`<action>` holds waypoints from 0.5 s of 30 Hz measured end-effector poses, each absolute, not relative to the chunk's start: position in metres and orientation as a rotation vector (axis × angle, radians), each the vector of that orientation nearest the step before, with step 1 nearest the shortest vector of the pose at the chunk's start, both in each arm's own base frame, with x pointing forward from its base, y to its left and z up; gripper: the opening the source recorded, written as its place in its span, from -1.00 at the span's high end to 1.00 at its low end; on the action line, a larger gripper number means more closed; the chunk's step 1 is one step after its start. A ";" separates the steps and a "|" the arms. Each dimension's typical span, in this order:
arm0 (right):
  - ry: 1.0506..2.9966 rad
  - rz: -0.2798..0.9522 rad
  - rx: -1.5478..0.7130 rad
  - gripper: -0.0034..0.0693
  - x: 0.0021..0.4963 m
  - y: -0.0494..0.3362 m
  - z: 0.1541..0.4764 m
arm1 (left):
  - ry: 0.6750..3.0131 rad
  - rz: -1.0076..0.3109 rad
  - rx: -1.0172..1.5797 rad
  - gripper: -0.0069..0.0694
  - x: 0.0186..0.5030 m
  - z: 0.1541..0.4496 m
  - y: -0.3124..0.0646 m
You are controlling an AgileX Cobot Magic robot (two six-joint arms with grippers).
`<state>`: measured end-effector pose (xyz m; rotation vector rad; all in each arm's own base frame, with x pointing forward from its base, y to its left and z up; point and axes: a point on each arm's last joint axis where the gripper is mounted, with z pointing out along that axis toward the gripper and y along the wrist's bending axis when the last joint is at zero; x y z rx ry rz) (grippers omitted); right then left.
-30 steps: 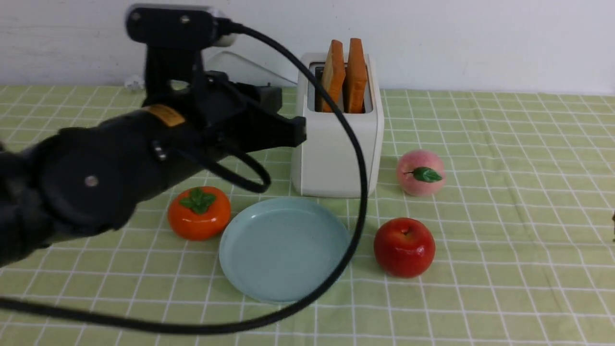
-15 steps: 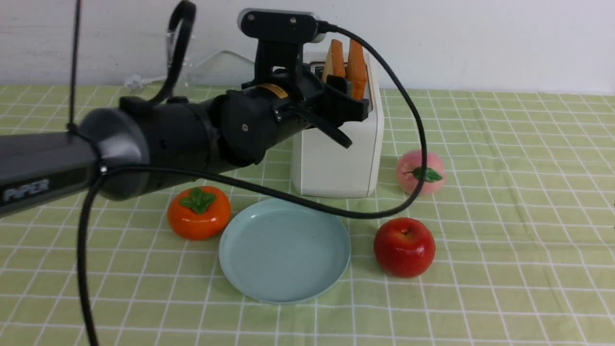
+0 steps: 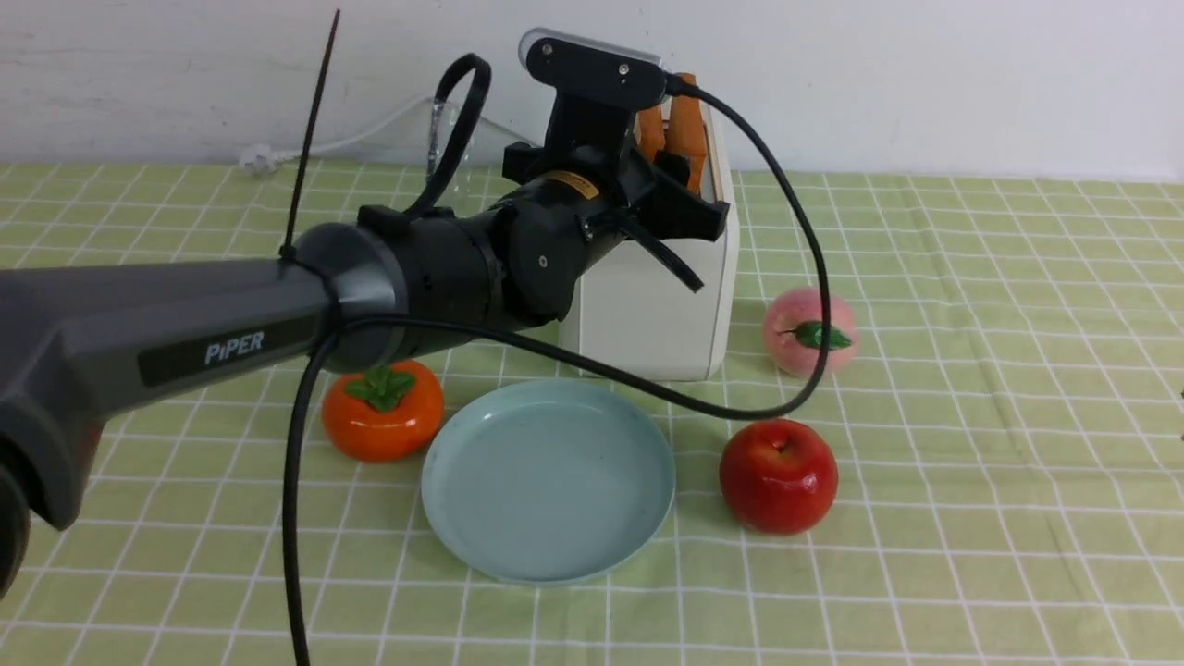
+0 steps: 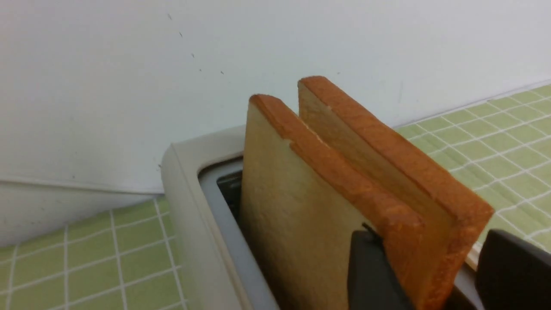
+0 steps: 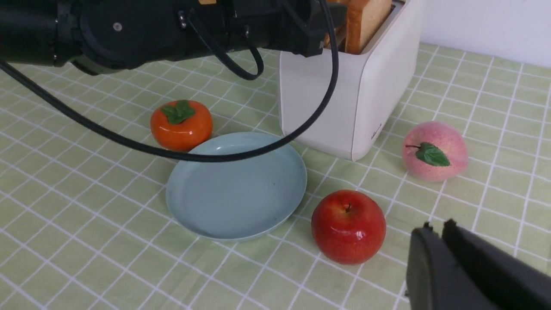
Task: Take toasted bread from bread machine on green coffee tablecloth place on plate.
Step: 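Reach for a toast slice standing in the toaster with the left gripper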
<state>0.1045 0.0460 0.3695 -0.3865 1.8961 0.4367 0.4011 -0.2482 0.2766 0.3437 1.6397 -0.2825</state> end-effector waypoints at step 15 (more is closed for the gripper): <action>1.895 0.438 -0.388 0.76 0.104 0.046 0.370 | 1.592 -0.248 0.302 0.09 0.407 0.271 -0.247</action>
